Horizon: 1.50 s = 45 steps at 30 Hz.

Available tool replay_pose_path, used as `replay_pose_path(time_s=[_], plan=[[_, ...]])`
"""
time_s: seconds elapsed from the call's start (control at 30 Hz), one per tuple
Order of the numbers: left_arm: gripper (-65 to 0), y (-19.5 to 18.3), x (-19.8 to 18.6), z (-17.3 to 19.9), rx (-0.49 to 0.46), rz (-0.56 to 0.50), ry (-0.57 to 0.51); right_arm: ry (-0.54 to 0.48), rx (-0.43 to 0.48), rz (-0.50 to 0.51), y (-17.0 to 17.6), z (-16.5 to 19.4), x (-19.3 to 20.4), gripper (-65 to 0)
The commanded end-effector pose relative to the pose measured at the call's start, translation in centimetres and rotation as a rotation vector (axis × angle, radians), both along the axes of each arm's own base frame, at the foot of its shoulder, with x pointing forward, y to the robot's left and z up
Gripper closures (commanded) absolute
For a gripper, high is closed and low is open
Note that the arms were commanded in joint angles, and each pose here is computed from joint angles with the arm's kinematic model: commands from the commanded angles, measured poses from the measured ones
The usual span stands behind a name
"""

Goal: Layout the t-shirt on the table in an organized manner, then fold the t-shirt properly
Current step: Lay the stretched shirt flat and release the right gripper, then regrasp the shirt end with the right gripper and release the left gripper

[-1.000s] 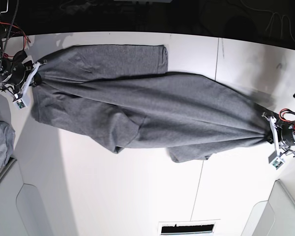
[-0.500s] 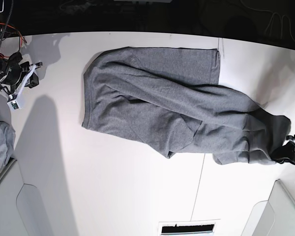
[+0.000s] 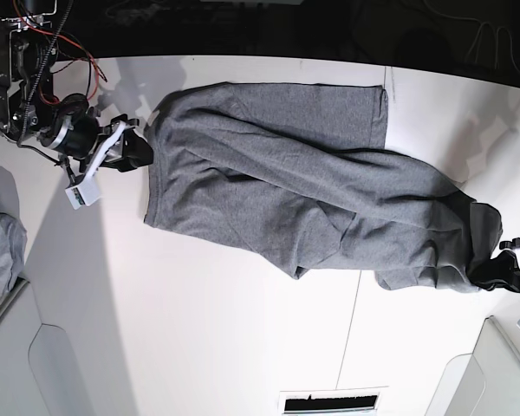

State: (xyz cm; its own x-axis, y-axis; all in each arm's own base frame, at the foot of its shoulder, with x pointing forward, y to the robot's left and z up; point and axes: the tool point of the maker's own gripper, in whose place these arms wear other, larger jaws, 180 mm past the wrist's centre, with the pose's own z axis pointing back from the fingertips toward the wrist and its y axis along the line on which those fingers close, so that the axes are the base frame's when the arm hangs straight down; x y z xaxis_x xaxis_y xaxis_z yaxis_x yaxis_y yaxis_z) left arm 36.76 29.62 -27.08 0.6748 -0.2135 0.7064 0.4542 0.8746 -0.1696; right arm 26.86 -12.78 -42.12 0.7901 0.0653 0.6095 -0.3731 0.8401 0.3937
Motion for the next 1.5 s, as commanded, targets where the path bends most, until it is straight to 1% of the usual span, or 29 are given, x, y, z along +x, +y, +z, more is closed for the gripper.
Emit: replay_pose_path(time_s=[0.0,0.07,0.2,0.27,0.37,0.4,0.57,0.67,0.77,0.9,0.93,0.97,1.0,1.07,1.13,1.2,1.3,1.47], plan=[[0.0,0.3,0.8,2.1,-0.006,0.001,-0.057,-0.084,0.033,-0.005,0.6,2.2,1.6,-19.4],[0.0,-0.1,0.8,1.7,-0.017,-0.004,-0.052,-0.116,0.051,-0.007,1.9,3.0,2.1,-19.4],[0.0,-0.7,0.5,0.9,-0.033,-0.008,-0.038,-0.137,0.055,-0.035,4.0,3.0,3.6,-19.6],[0.0,-0.9,0.3,0.6,-0.039,-0.009,-0.031,-0.151,0.04,-0.052,4.6,2.7,4.4,-23.4],[0.0,-0.9,0.3,0.6,-0.042,-0.009,-0.029,-0.137,0.003,-0.089,4.5,1.5,5.5,-33.4],[0.0,-0.9,0.3,0.6,-0.042,-0.009,-0.029,-0.134,-0.012,-0.104,4.2,1.2,5.9,-35.3],[0.0,-0.9,0.2,0.5,-0.041,-0.009,-0.026,-0.119,-0.104,-0.207,1.9,0.3,7.8,-35.6],[0.0,-0.9,0.0,0.3,-0.038,-0.011,-0.017,-0.11,-0.1,-0.218,1.8,0.2,8.5,-35.6],[0.0,-0.9,0.1,0.3,-0.043,-0.011,-0.018,-0.078,-0.08,-0.224,2.2,-0.7,9.3,-35.6],[0.0,-1.0,0.1,0.4,-0.048,-0.012,-0.019,-0.012,-0.055,-0.228,2.5,-2.5,9.3,-35.5],[0.0,-1.0,0.1,0.4,-0.048,-0.012,-0.019,0.002,-0.047,-0.23,2.6,-2.9,9.1,-35.0],[0.0,-1.0,0.1,0.4,-0.048,-0.012,-0.019,0.01,-0.042,-0.232,2.7,-3.2,9.0,-32.2],[0.0,-1.0,0.1,0.4,-0.047,-0.012,-0.019,0.015,-0.04,-0.234,2.7,-3.4,8.9,-27.1],[0.0,-1.0,0.1,0.4,-0.048,-0.012,-0.019,0.006,-0.038,-0.238,2.7,-3.3,9.0,-13.6],[0.0,-1.0,0.1,0.4,-0.048,-0.011,-0.02,-0.044,-0.017,-0.216,3.1,-2.4,9.8,0.0],[0.0,-1.0,0.2,0.6,-0.047,-0.011,-0.025,-0.118,0.011,-0.176,3.8,-1.0,10.9,0.0],[0.0,-0.7,1.0,1.9,-0.051,-0.003,-0.072,-0.193,0.029,-0.139,4.3,1.5,13.1,0.0],[0.0,0.2,3.4,6.7,-0.033,0.005,-0.192,-0.334,0.018,-0.129,3.7,7.4,17.8,0.0]])
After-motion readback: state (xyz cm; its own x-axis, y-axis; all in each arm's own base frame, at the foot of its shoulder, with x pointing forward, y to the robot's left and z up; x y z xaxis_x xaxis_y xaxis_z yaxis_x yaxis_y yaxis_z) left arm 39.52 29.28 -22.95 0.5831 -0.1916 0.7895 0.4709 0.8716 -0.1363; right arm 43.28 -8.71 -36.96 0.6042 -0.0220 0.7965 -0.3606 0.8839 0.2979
